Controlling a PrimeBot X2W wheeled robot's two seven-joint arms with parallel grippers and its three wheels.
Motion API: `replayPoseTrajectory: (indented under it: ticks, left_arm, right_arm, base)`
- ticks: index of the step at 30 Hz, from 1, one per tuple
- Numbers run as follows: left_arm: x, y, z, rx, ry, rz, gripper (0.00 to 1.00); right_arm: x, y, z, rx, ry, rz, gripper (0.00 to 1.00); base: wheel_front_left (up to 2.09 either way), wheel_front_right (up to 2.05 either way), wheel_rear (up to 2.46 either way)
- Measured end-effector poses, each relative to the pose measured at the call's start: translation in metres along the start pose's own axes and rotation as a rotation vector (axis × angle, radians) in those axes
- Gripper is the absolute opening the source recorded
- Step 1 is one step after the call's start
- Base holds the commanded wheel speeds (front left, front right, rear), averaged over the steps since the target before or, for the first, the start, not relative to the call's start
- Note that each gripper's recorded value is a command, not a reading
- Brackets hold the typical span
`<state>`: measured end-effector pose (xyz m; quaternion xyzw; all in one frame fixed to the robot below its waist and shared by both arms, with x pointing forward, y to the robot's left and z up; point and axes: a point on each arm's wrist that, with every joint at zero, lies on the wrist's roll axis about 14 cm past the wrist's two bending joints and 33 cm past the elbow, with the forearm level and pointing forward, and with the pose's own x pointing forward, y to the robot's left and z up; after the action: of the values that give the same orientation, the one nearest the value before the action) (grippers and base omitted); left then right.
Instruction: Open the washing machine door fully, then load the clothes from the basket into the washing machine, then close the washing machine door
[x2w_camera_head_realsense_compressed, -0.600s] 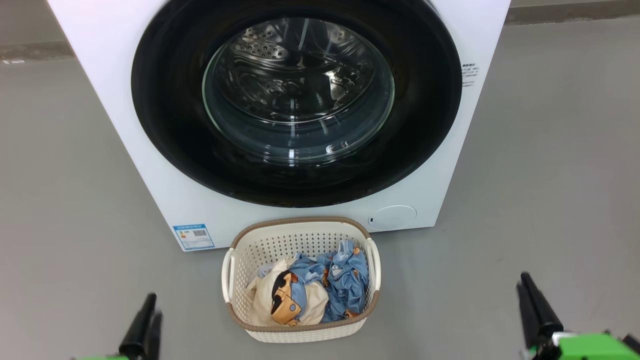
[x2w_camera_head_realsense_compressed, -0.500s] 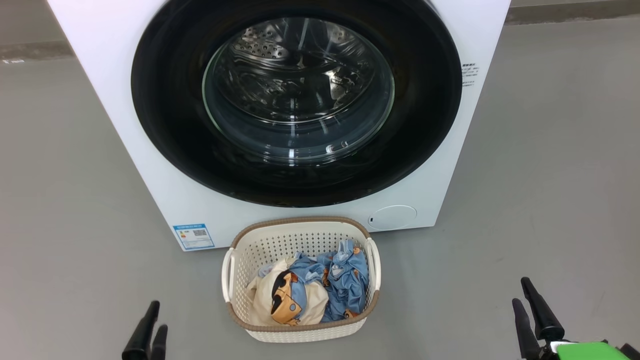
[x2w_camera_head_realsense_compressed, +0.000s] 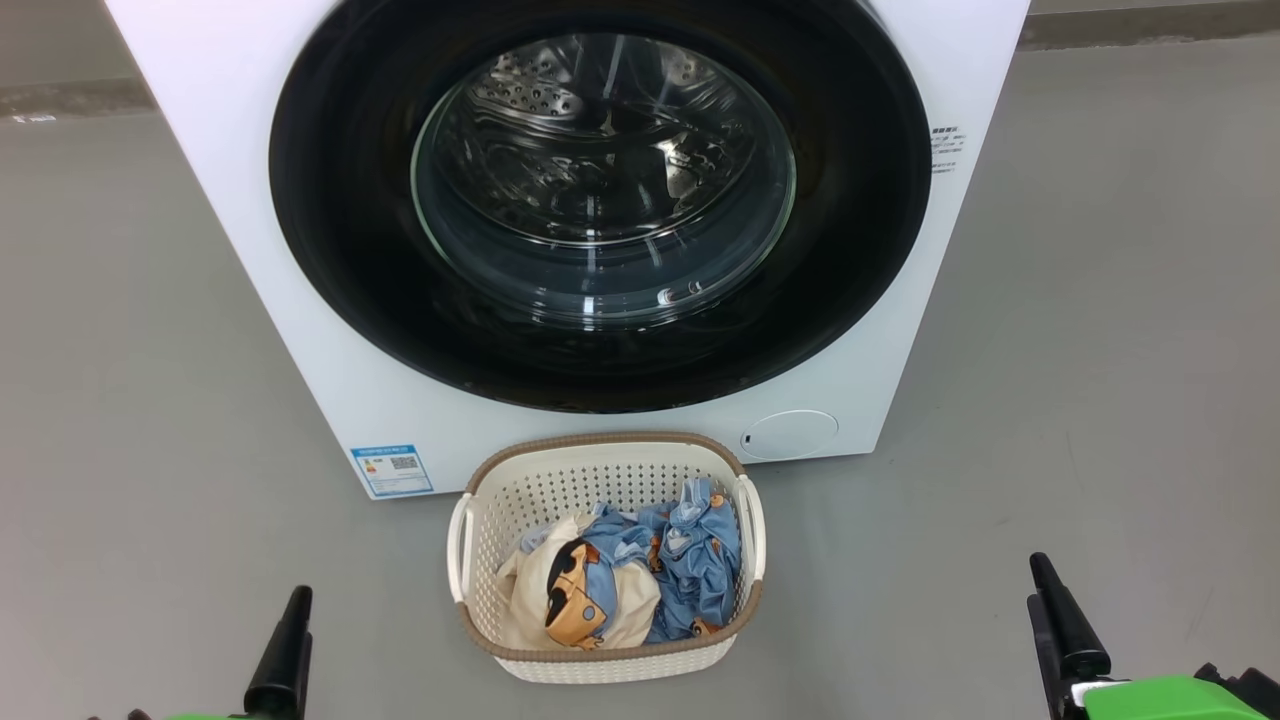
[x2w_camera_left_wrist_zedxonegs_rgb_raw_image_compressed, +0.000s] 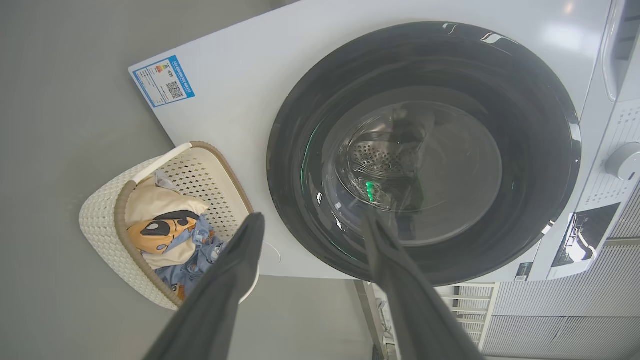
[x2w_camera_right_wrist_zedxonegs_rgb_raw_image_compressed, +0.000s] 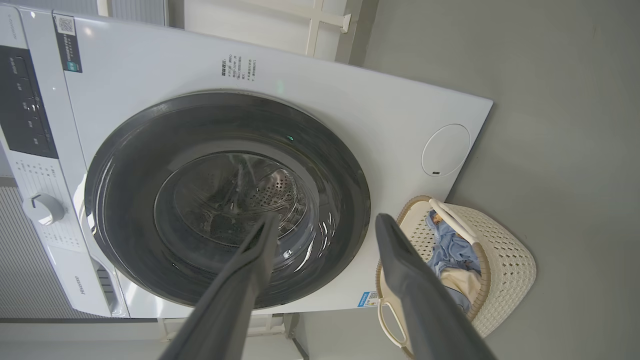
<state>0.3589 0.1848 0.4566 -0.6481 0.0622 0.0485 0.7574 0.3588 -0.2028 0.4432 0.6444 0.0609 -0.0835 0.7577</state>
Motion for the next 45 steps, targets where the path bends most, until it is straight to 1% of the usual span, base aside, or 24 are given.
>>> replayPoseTrajectory:
  ticks: [3, 9, 18, 24, 37, 45]
  left_arm:
    - [0.000, -0.002, 0.001, 0.044, -0.003, -0.005, 1.00]
    - [0.000, -0.004, 0.005, 0.136, -0.017, -0.010, 1.00]
    - [0.000, -0.007, 0.007, 0.261, -0.028, -0.017, 1.00]
    - [-0.001, -0.011, 0.008, 0.329, -0.040, -0.030, 1.00]
    - [-0.001, -0.019, 0.010, 0.486, -0.055, -0.061, 1.00]
    - [-0.001, -0.026, 0.013, 0.579, -0.075, -0.082, 1.00]
  right_arm:
    - [0.000, 0.000, -0.001, -0.034, 0.000, 0.000, 1.00]
    - [0.001, 0.000, -0.002, -0.137, 0.008, 0.000, 1.00]
    - [0.001, 0.001, -0.005, -0.241, 0.015, 0.003, 1.00]
    - [0.005, 0.008, -0.004, -0.320, 0.011, 0.024, 1.00]
    - [0.006, 0.008, -0.004, -0.489, 0.011, 0.034, 1.00]
    - [0.006, 0.010, -0.005, -0.575, 0.011, 0.048, 1.00]
  base:
    - [0.00, 0.00, 0.00]
    - [0.00, 0.00, 0.00]
    - [0.00, 0.00, 0.00]
    - [0.00, 0.00, 0.00]
    - [0.00, 0.00, 0.00]
    - [0.00, 0.00, 0.00]
